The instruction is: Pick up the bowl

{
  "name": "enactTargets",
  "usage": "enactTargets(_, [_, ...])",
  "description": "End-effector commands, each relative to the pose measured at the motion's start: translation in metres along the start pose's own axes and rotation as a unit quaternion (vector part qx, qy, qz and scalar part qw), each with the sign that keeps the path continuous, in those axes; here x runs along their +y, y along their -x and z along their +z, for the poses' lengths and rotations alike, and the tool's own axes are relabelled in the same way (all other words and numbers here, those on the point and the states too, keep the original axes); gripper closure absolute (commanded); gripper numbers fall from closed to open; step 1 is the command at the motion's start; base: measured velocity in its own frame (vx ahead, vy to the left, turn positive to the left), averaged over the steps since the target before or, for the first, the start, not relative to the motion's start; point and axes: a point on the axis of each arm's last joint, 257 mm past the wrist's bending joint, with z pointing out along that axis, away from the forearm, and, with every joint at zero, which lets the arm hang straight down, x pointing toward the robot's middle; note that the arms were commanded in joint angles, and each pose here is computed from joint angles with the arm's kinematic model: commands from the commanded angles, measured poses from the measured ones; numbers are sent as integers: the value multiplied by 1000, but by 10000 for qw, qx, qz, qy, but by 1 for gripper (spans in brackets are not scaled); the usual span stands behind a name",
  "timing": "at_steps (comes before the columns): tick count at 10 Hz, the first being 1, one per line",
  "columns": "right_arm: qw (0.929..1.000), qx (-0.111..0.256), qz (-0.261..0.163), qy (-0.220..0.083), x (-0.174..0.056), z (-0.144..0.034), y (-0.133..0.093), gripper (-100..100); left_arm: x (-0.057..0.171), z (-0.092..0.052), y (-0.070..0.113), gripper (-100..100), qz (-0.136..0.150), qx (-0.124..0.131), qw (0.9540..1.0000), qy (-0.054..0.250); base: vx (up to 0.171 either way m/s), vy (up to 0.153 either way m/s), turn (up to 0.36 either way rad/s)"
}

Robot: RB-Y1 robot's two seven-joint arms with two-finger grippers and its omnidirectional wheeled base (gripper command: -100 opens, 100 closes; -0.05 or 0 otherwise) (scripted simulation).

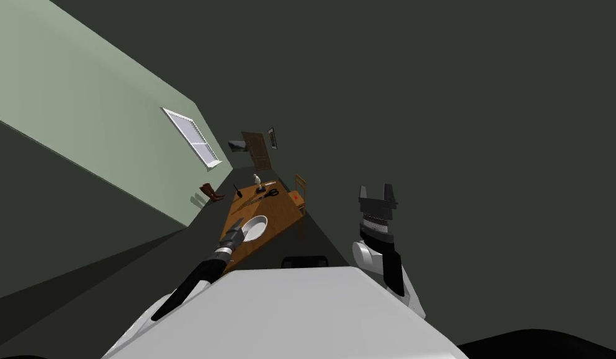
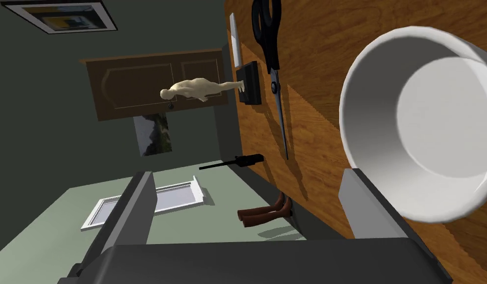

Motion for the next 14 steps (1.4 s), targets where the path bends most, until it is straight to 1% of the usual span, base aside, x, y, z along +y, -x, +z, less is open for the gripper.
enactTargets(1, [10000,0,0,0,0,0,0,0,26,-6,13,-100,-121,-165,9990,389,24,-22,-194])
enactTargets(2, [10000,0,1,0,0,0,0,0,45,-12,25,-100,-226,-296,9971,664,29,-22,-425])
enactTargets(3, [10000,0,1,0,0,0,0,0,48,-13,26,-100,-227,-312,9967,719,20,-4,-111])
enactTargets(4, [10000,0,0,0,0,0,0,0,67,-21,39,-100,-340,-456,9932,1014,18,-9,-217])
enactTargets(5, [10000,0,1,0,0,0,0,0,86,-30,51,-100,-459,-601,9888,1290,26,-3,-335])
enactTargets(6, [10000,0,0,0,0,0,0,0,88,-31,51,-100,-459,-612,9882,1326,21,7,-149])
enactTargets(8, [10000,0,0,0,0,0,0,0,123,-52,74,-100,-709,-910,9759,1852,25,9,-326])
enactTargets(9, [10000,1,0,0,0,0,0,0,125,-53,75,-100,-710,-921,9751,1887,19,23,-93])
enactTargets(10, [10000,0,-1,-1,0,0,0,0,140,-64,85,-100,-838,-1065,9681,2110,19,21,-186])
enactTargets(11, [10000,0,0,0,0,0,0,0,142,-65,85,-100,-839,-1076,9671,2146,15,20,-120])
enactTargets(12, [10000,0,-1,0,0,0,0,0,158,-78,95,-100,-970,-1230,9583,2392,15,16,-267])
enactTargets(14, [10000,1,0,0,0,0,0,0,188,-104,113,-100,-1229,-1529,9386,2838,25,48,-340])
